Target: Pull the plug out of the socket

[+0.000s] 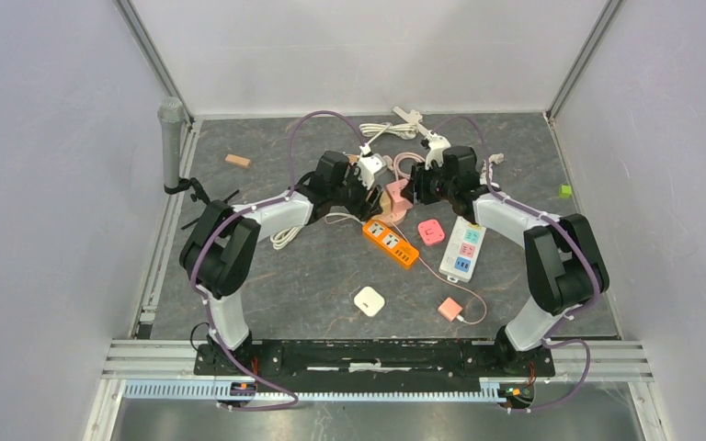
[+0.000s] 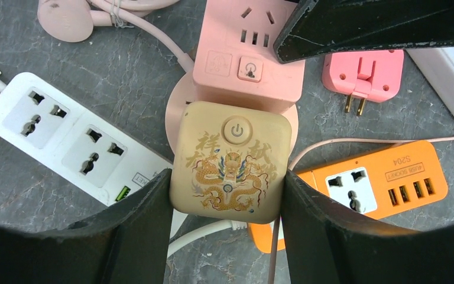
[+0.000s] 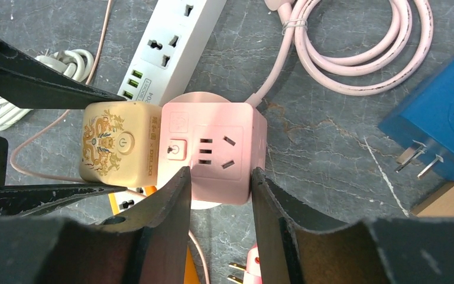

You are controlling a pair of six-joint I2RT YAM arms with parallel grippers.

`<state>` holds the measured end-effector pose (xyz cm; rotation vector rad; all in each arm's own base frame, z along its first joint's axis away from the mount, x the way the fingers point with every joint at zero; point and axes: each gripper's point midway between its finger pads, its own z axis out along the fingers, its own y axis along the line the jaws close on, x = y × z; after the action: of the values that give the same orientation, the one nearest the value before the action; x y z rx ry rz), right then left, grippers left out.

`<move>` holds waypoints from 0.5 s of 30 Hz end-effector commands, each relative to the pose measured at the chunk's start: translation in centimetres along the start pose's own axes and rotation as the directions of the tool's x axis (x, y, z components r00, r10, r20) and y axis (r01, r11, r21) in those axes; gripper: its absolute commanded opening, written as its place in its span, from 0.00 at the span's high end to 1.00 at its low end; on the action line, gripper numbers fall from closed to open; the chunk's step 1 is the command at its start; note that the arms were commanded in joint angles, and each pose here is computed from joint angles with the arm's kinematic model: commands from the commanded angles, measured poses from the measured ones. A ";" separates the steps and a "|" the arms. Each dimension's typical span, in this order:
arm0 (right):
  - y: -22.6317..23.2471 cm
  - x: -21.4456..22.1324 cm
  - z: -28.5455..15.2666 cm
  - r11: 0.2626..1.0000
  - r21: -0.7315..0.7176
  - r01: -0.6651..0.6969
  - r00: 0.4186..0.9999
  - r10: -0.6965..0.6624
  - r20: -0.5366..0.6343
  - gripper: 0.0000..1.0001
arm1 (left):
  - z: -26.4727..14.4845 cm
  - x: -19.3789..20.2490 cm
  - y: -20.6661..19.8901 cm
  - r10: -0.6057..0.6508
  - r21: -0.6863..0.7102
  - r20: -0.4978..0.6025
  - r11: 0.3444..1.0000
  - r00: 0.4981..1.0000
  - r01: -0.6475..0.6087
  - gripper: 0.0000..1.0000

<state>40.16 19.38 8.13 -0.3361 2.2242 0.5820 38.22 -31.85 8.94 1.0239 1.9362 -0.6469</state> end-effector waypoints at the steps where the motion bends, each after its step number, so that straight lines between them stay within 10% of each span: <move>1: -5.2 17.6 -3.7 0.969 0.230 0.092 0.824 0.056 -0.564 0.57 | -3.7 -12.0 0.5 0.110 -0.057 0.329 0.994 0.938 -0.097 0.98; 12: -4.8 17.9 -3.6 0.960 0.228 0.162 0.812 0.002 -0.583 0.57 | -2.0 -13.7 2.0 -0.163 0.017 0.309 0.986 0.937 0.166 0.98; 15: -4.4 17.2 -3.2 0.964 0.220 0.146 0.828 0.002 -0.561 0.57 | -1.6 -12.0 1.1 -0.090 0.062 0.263 0.995 0.960 0.077 0.98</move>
<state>42.10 19.05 8.95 -0.3405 2.1602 0.3859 40.18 -32.51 10.96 0.8541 2.0387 -0.7042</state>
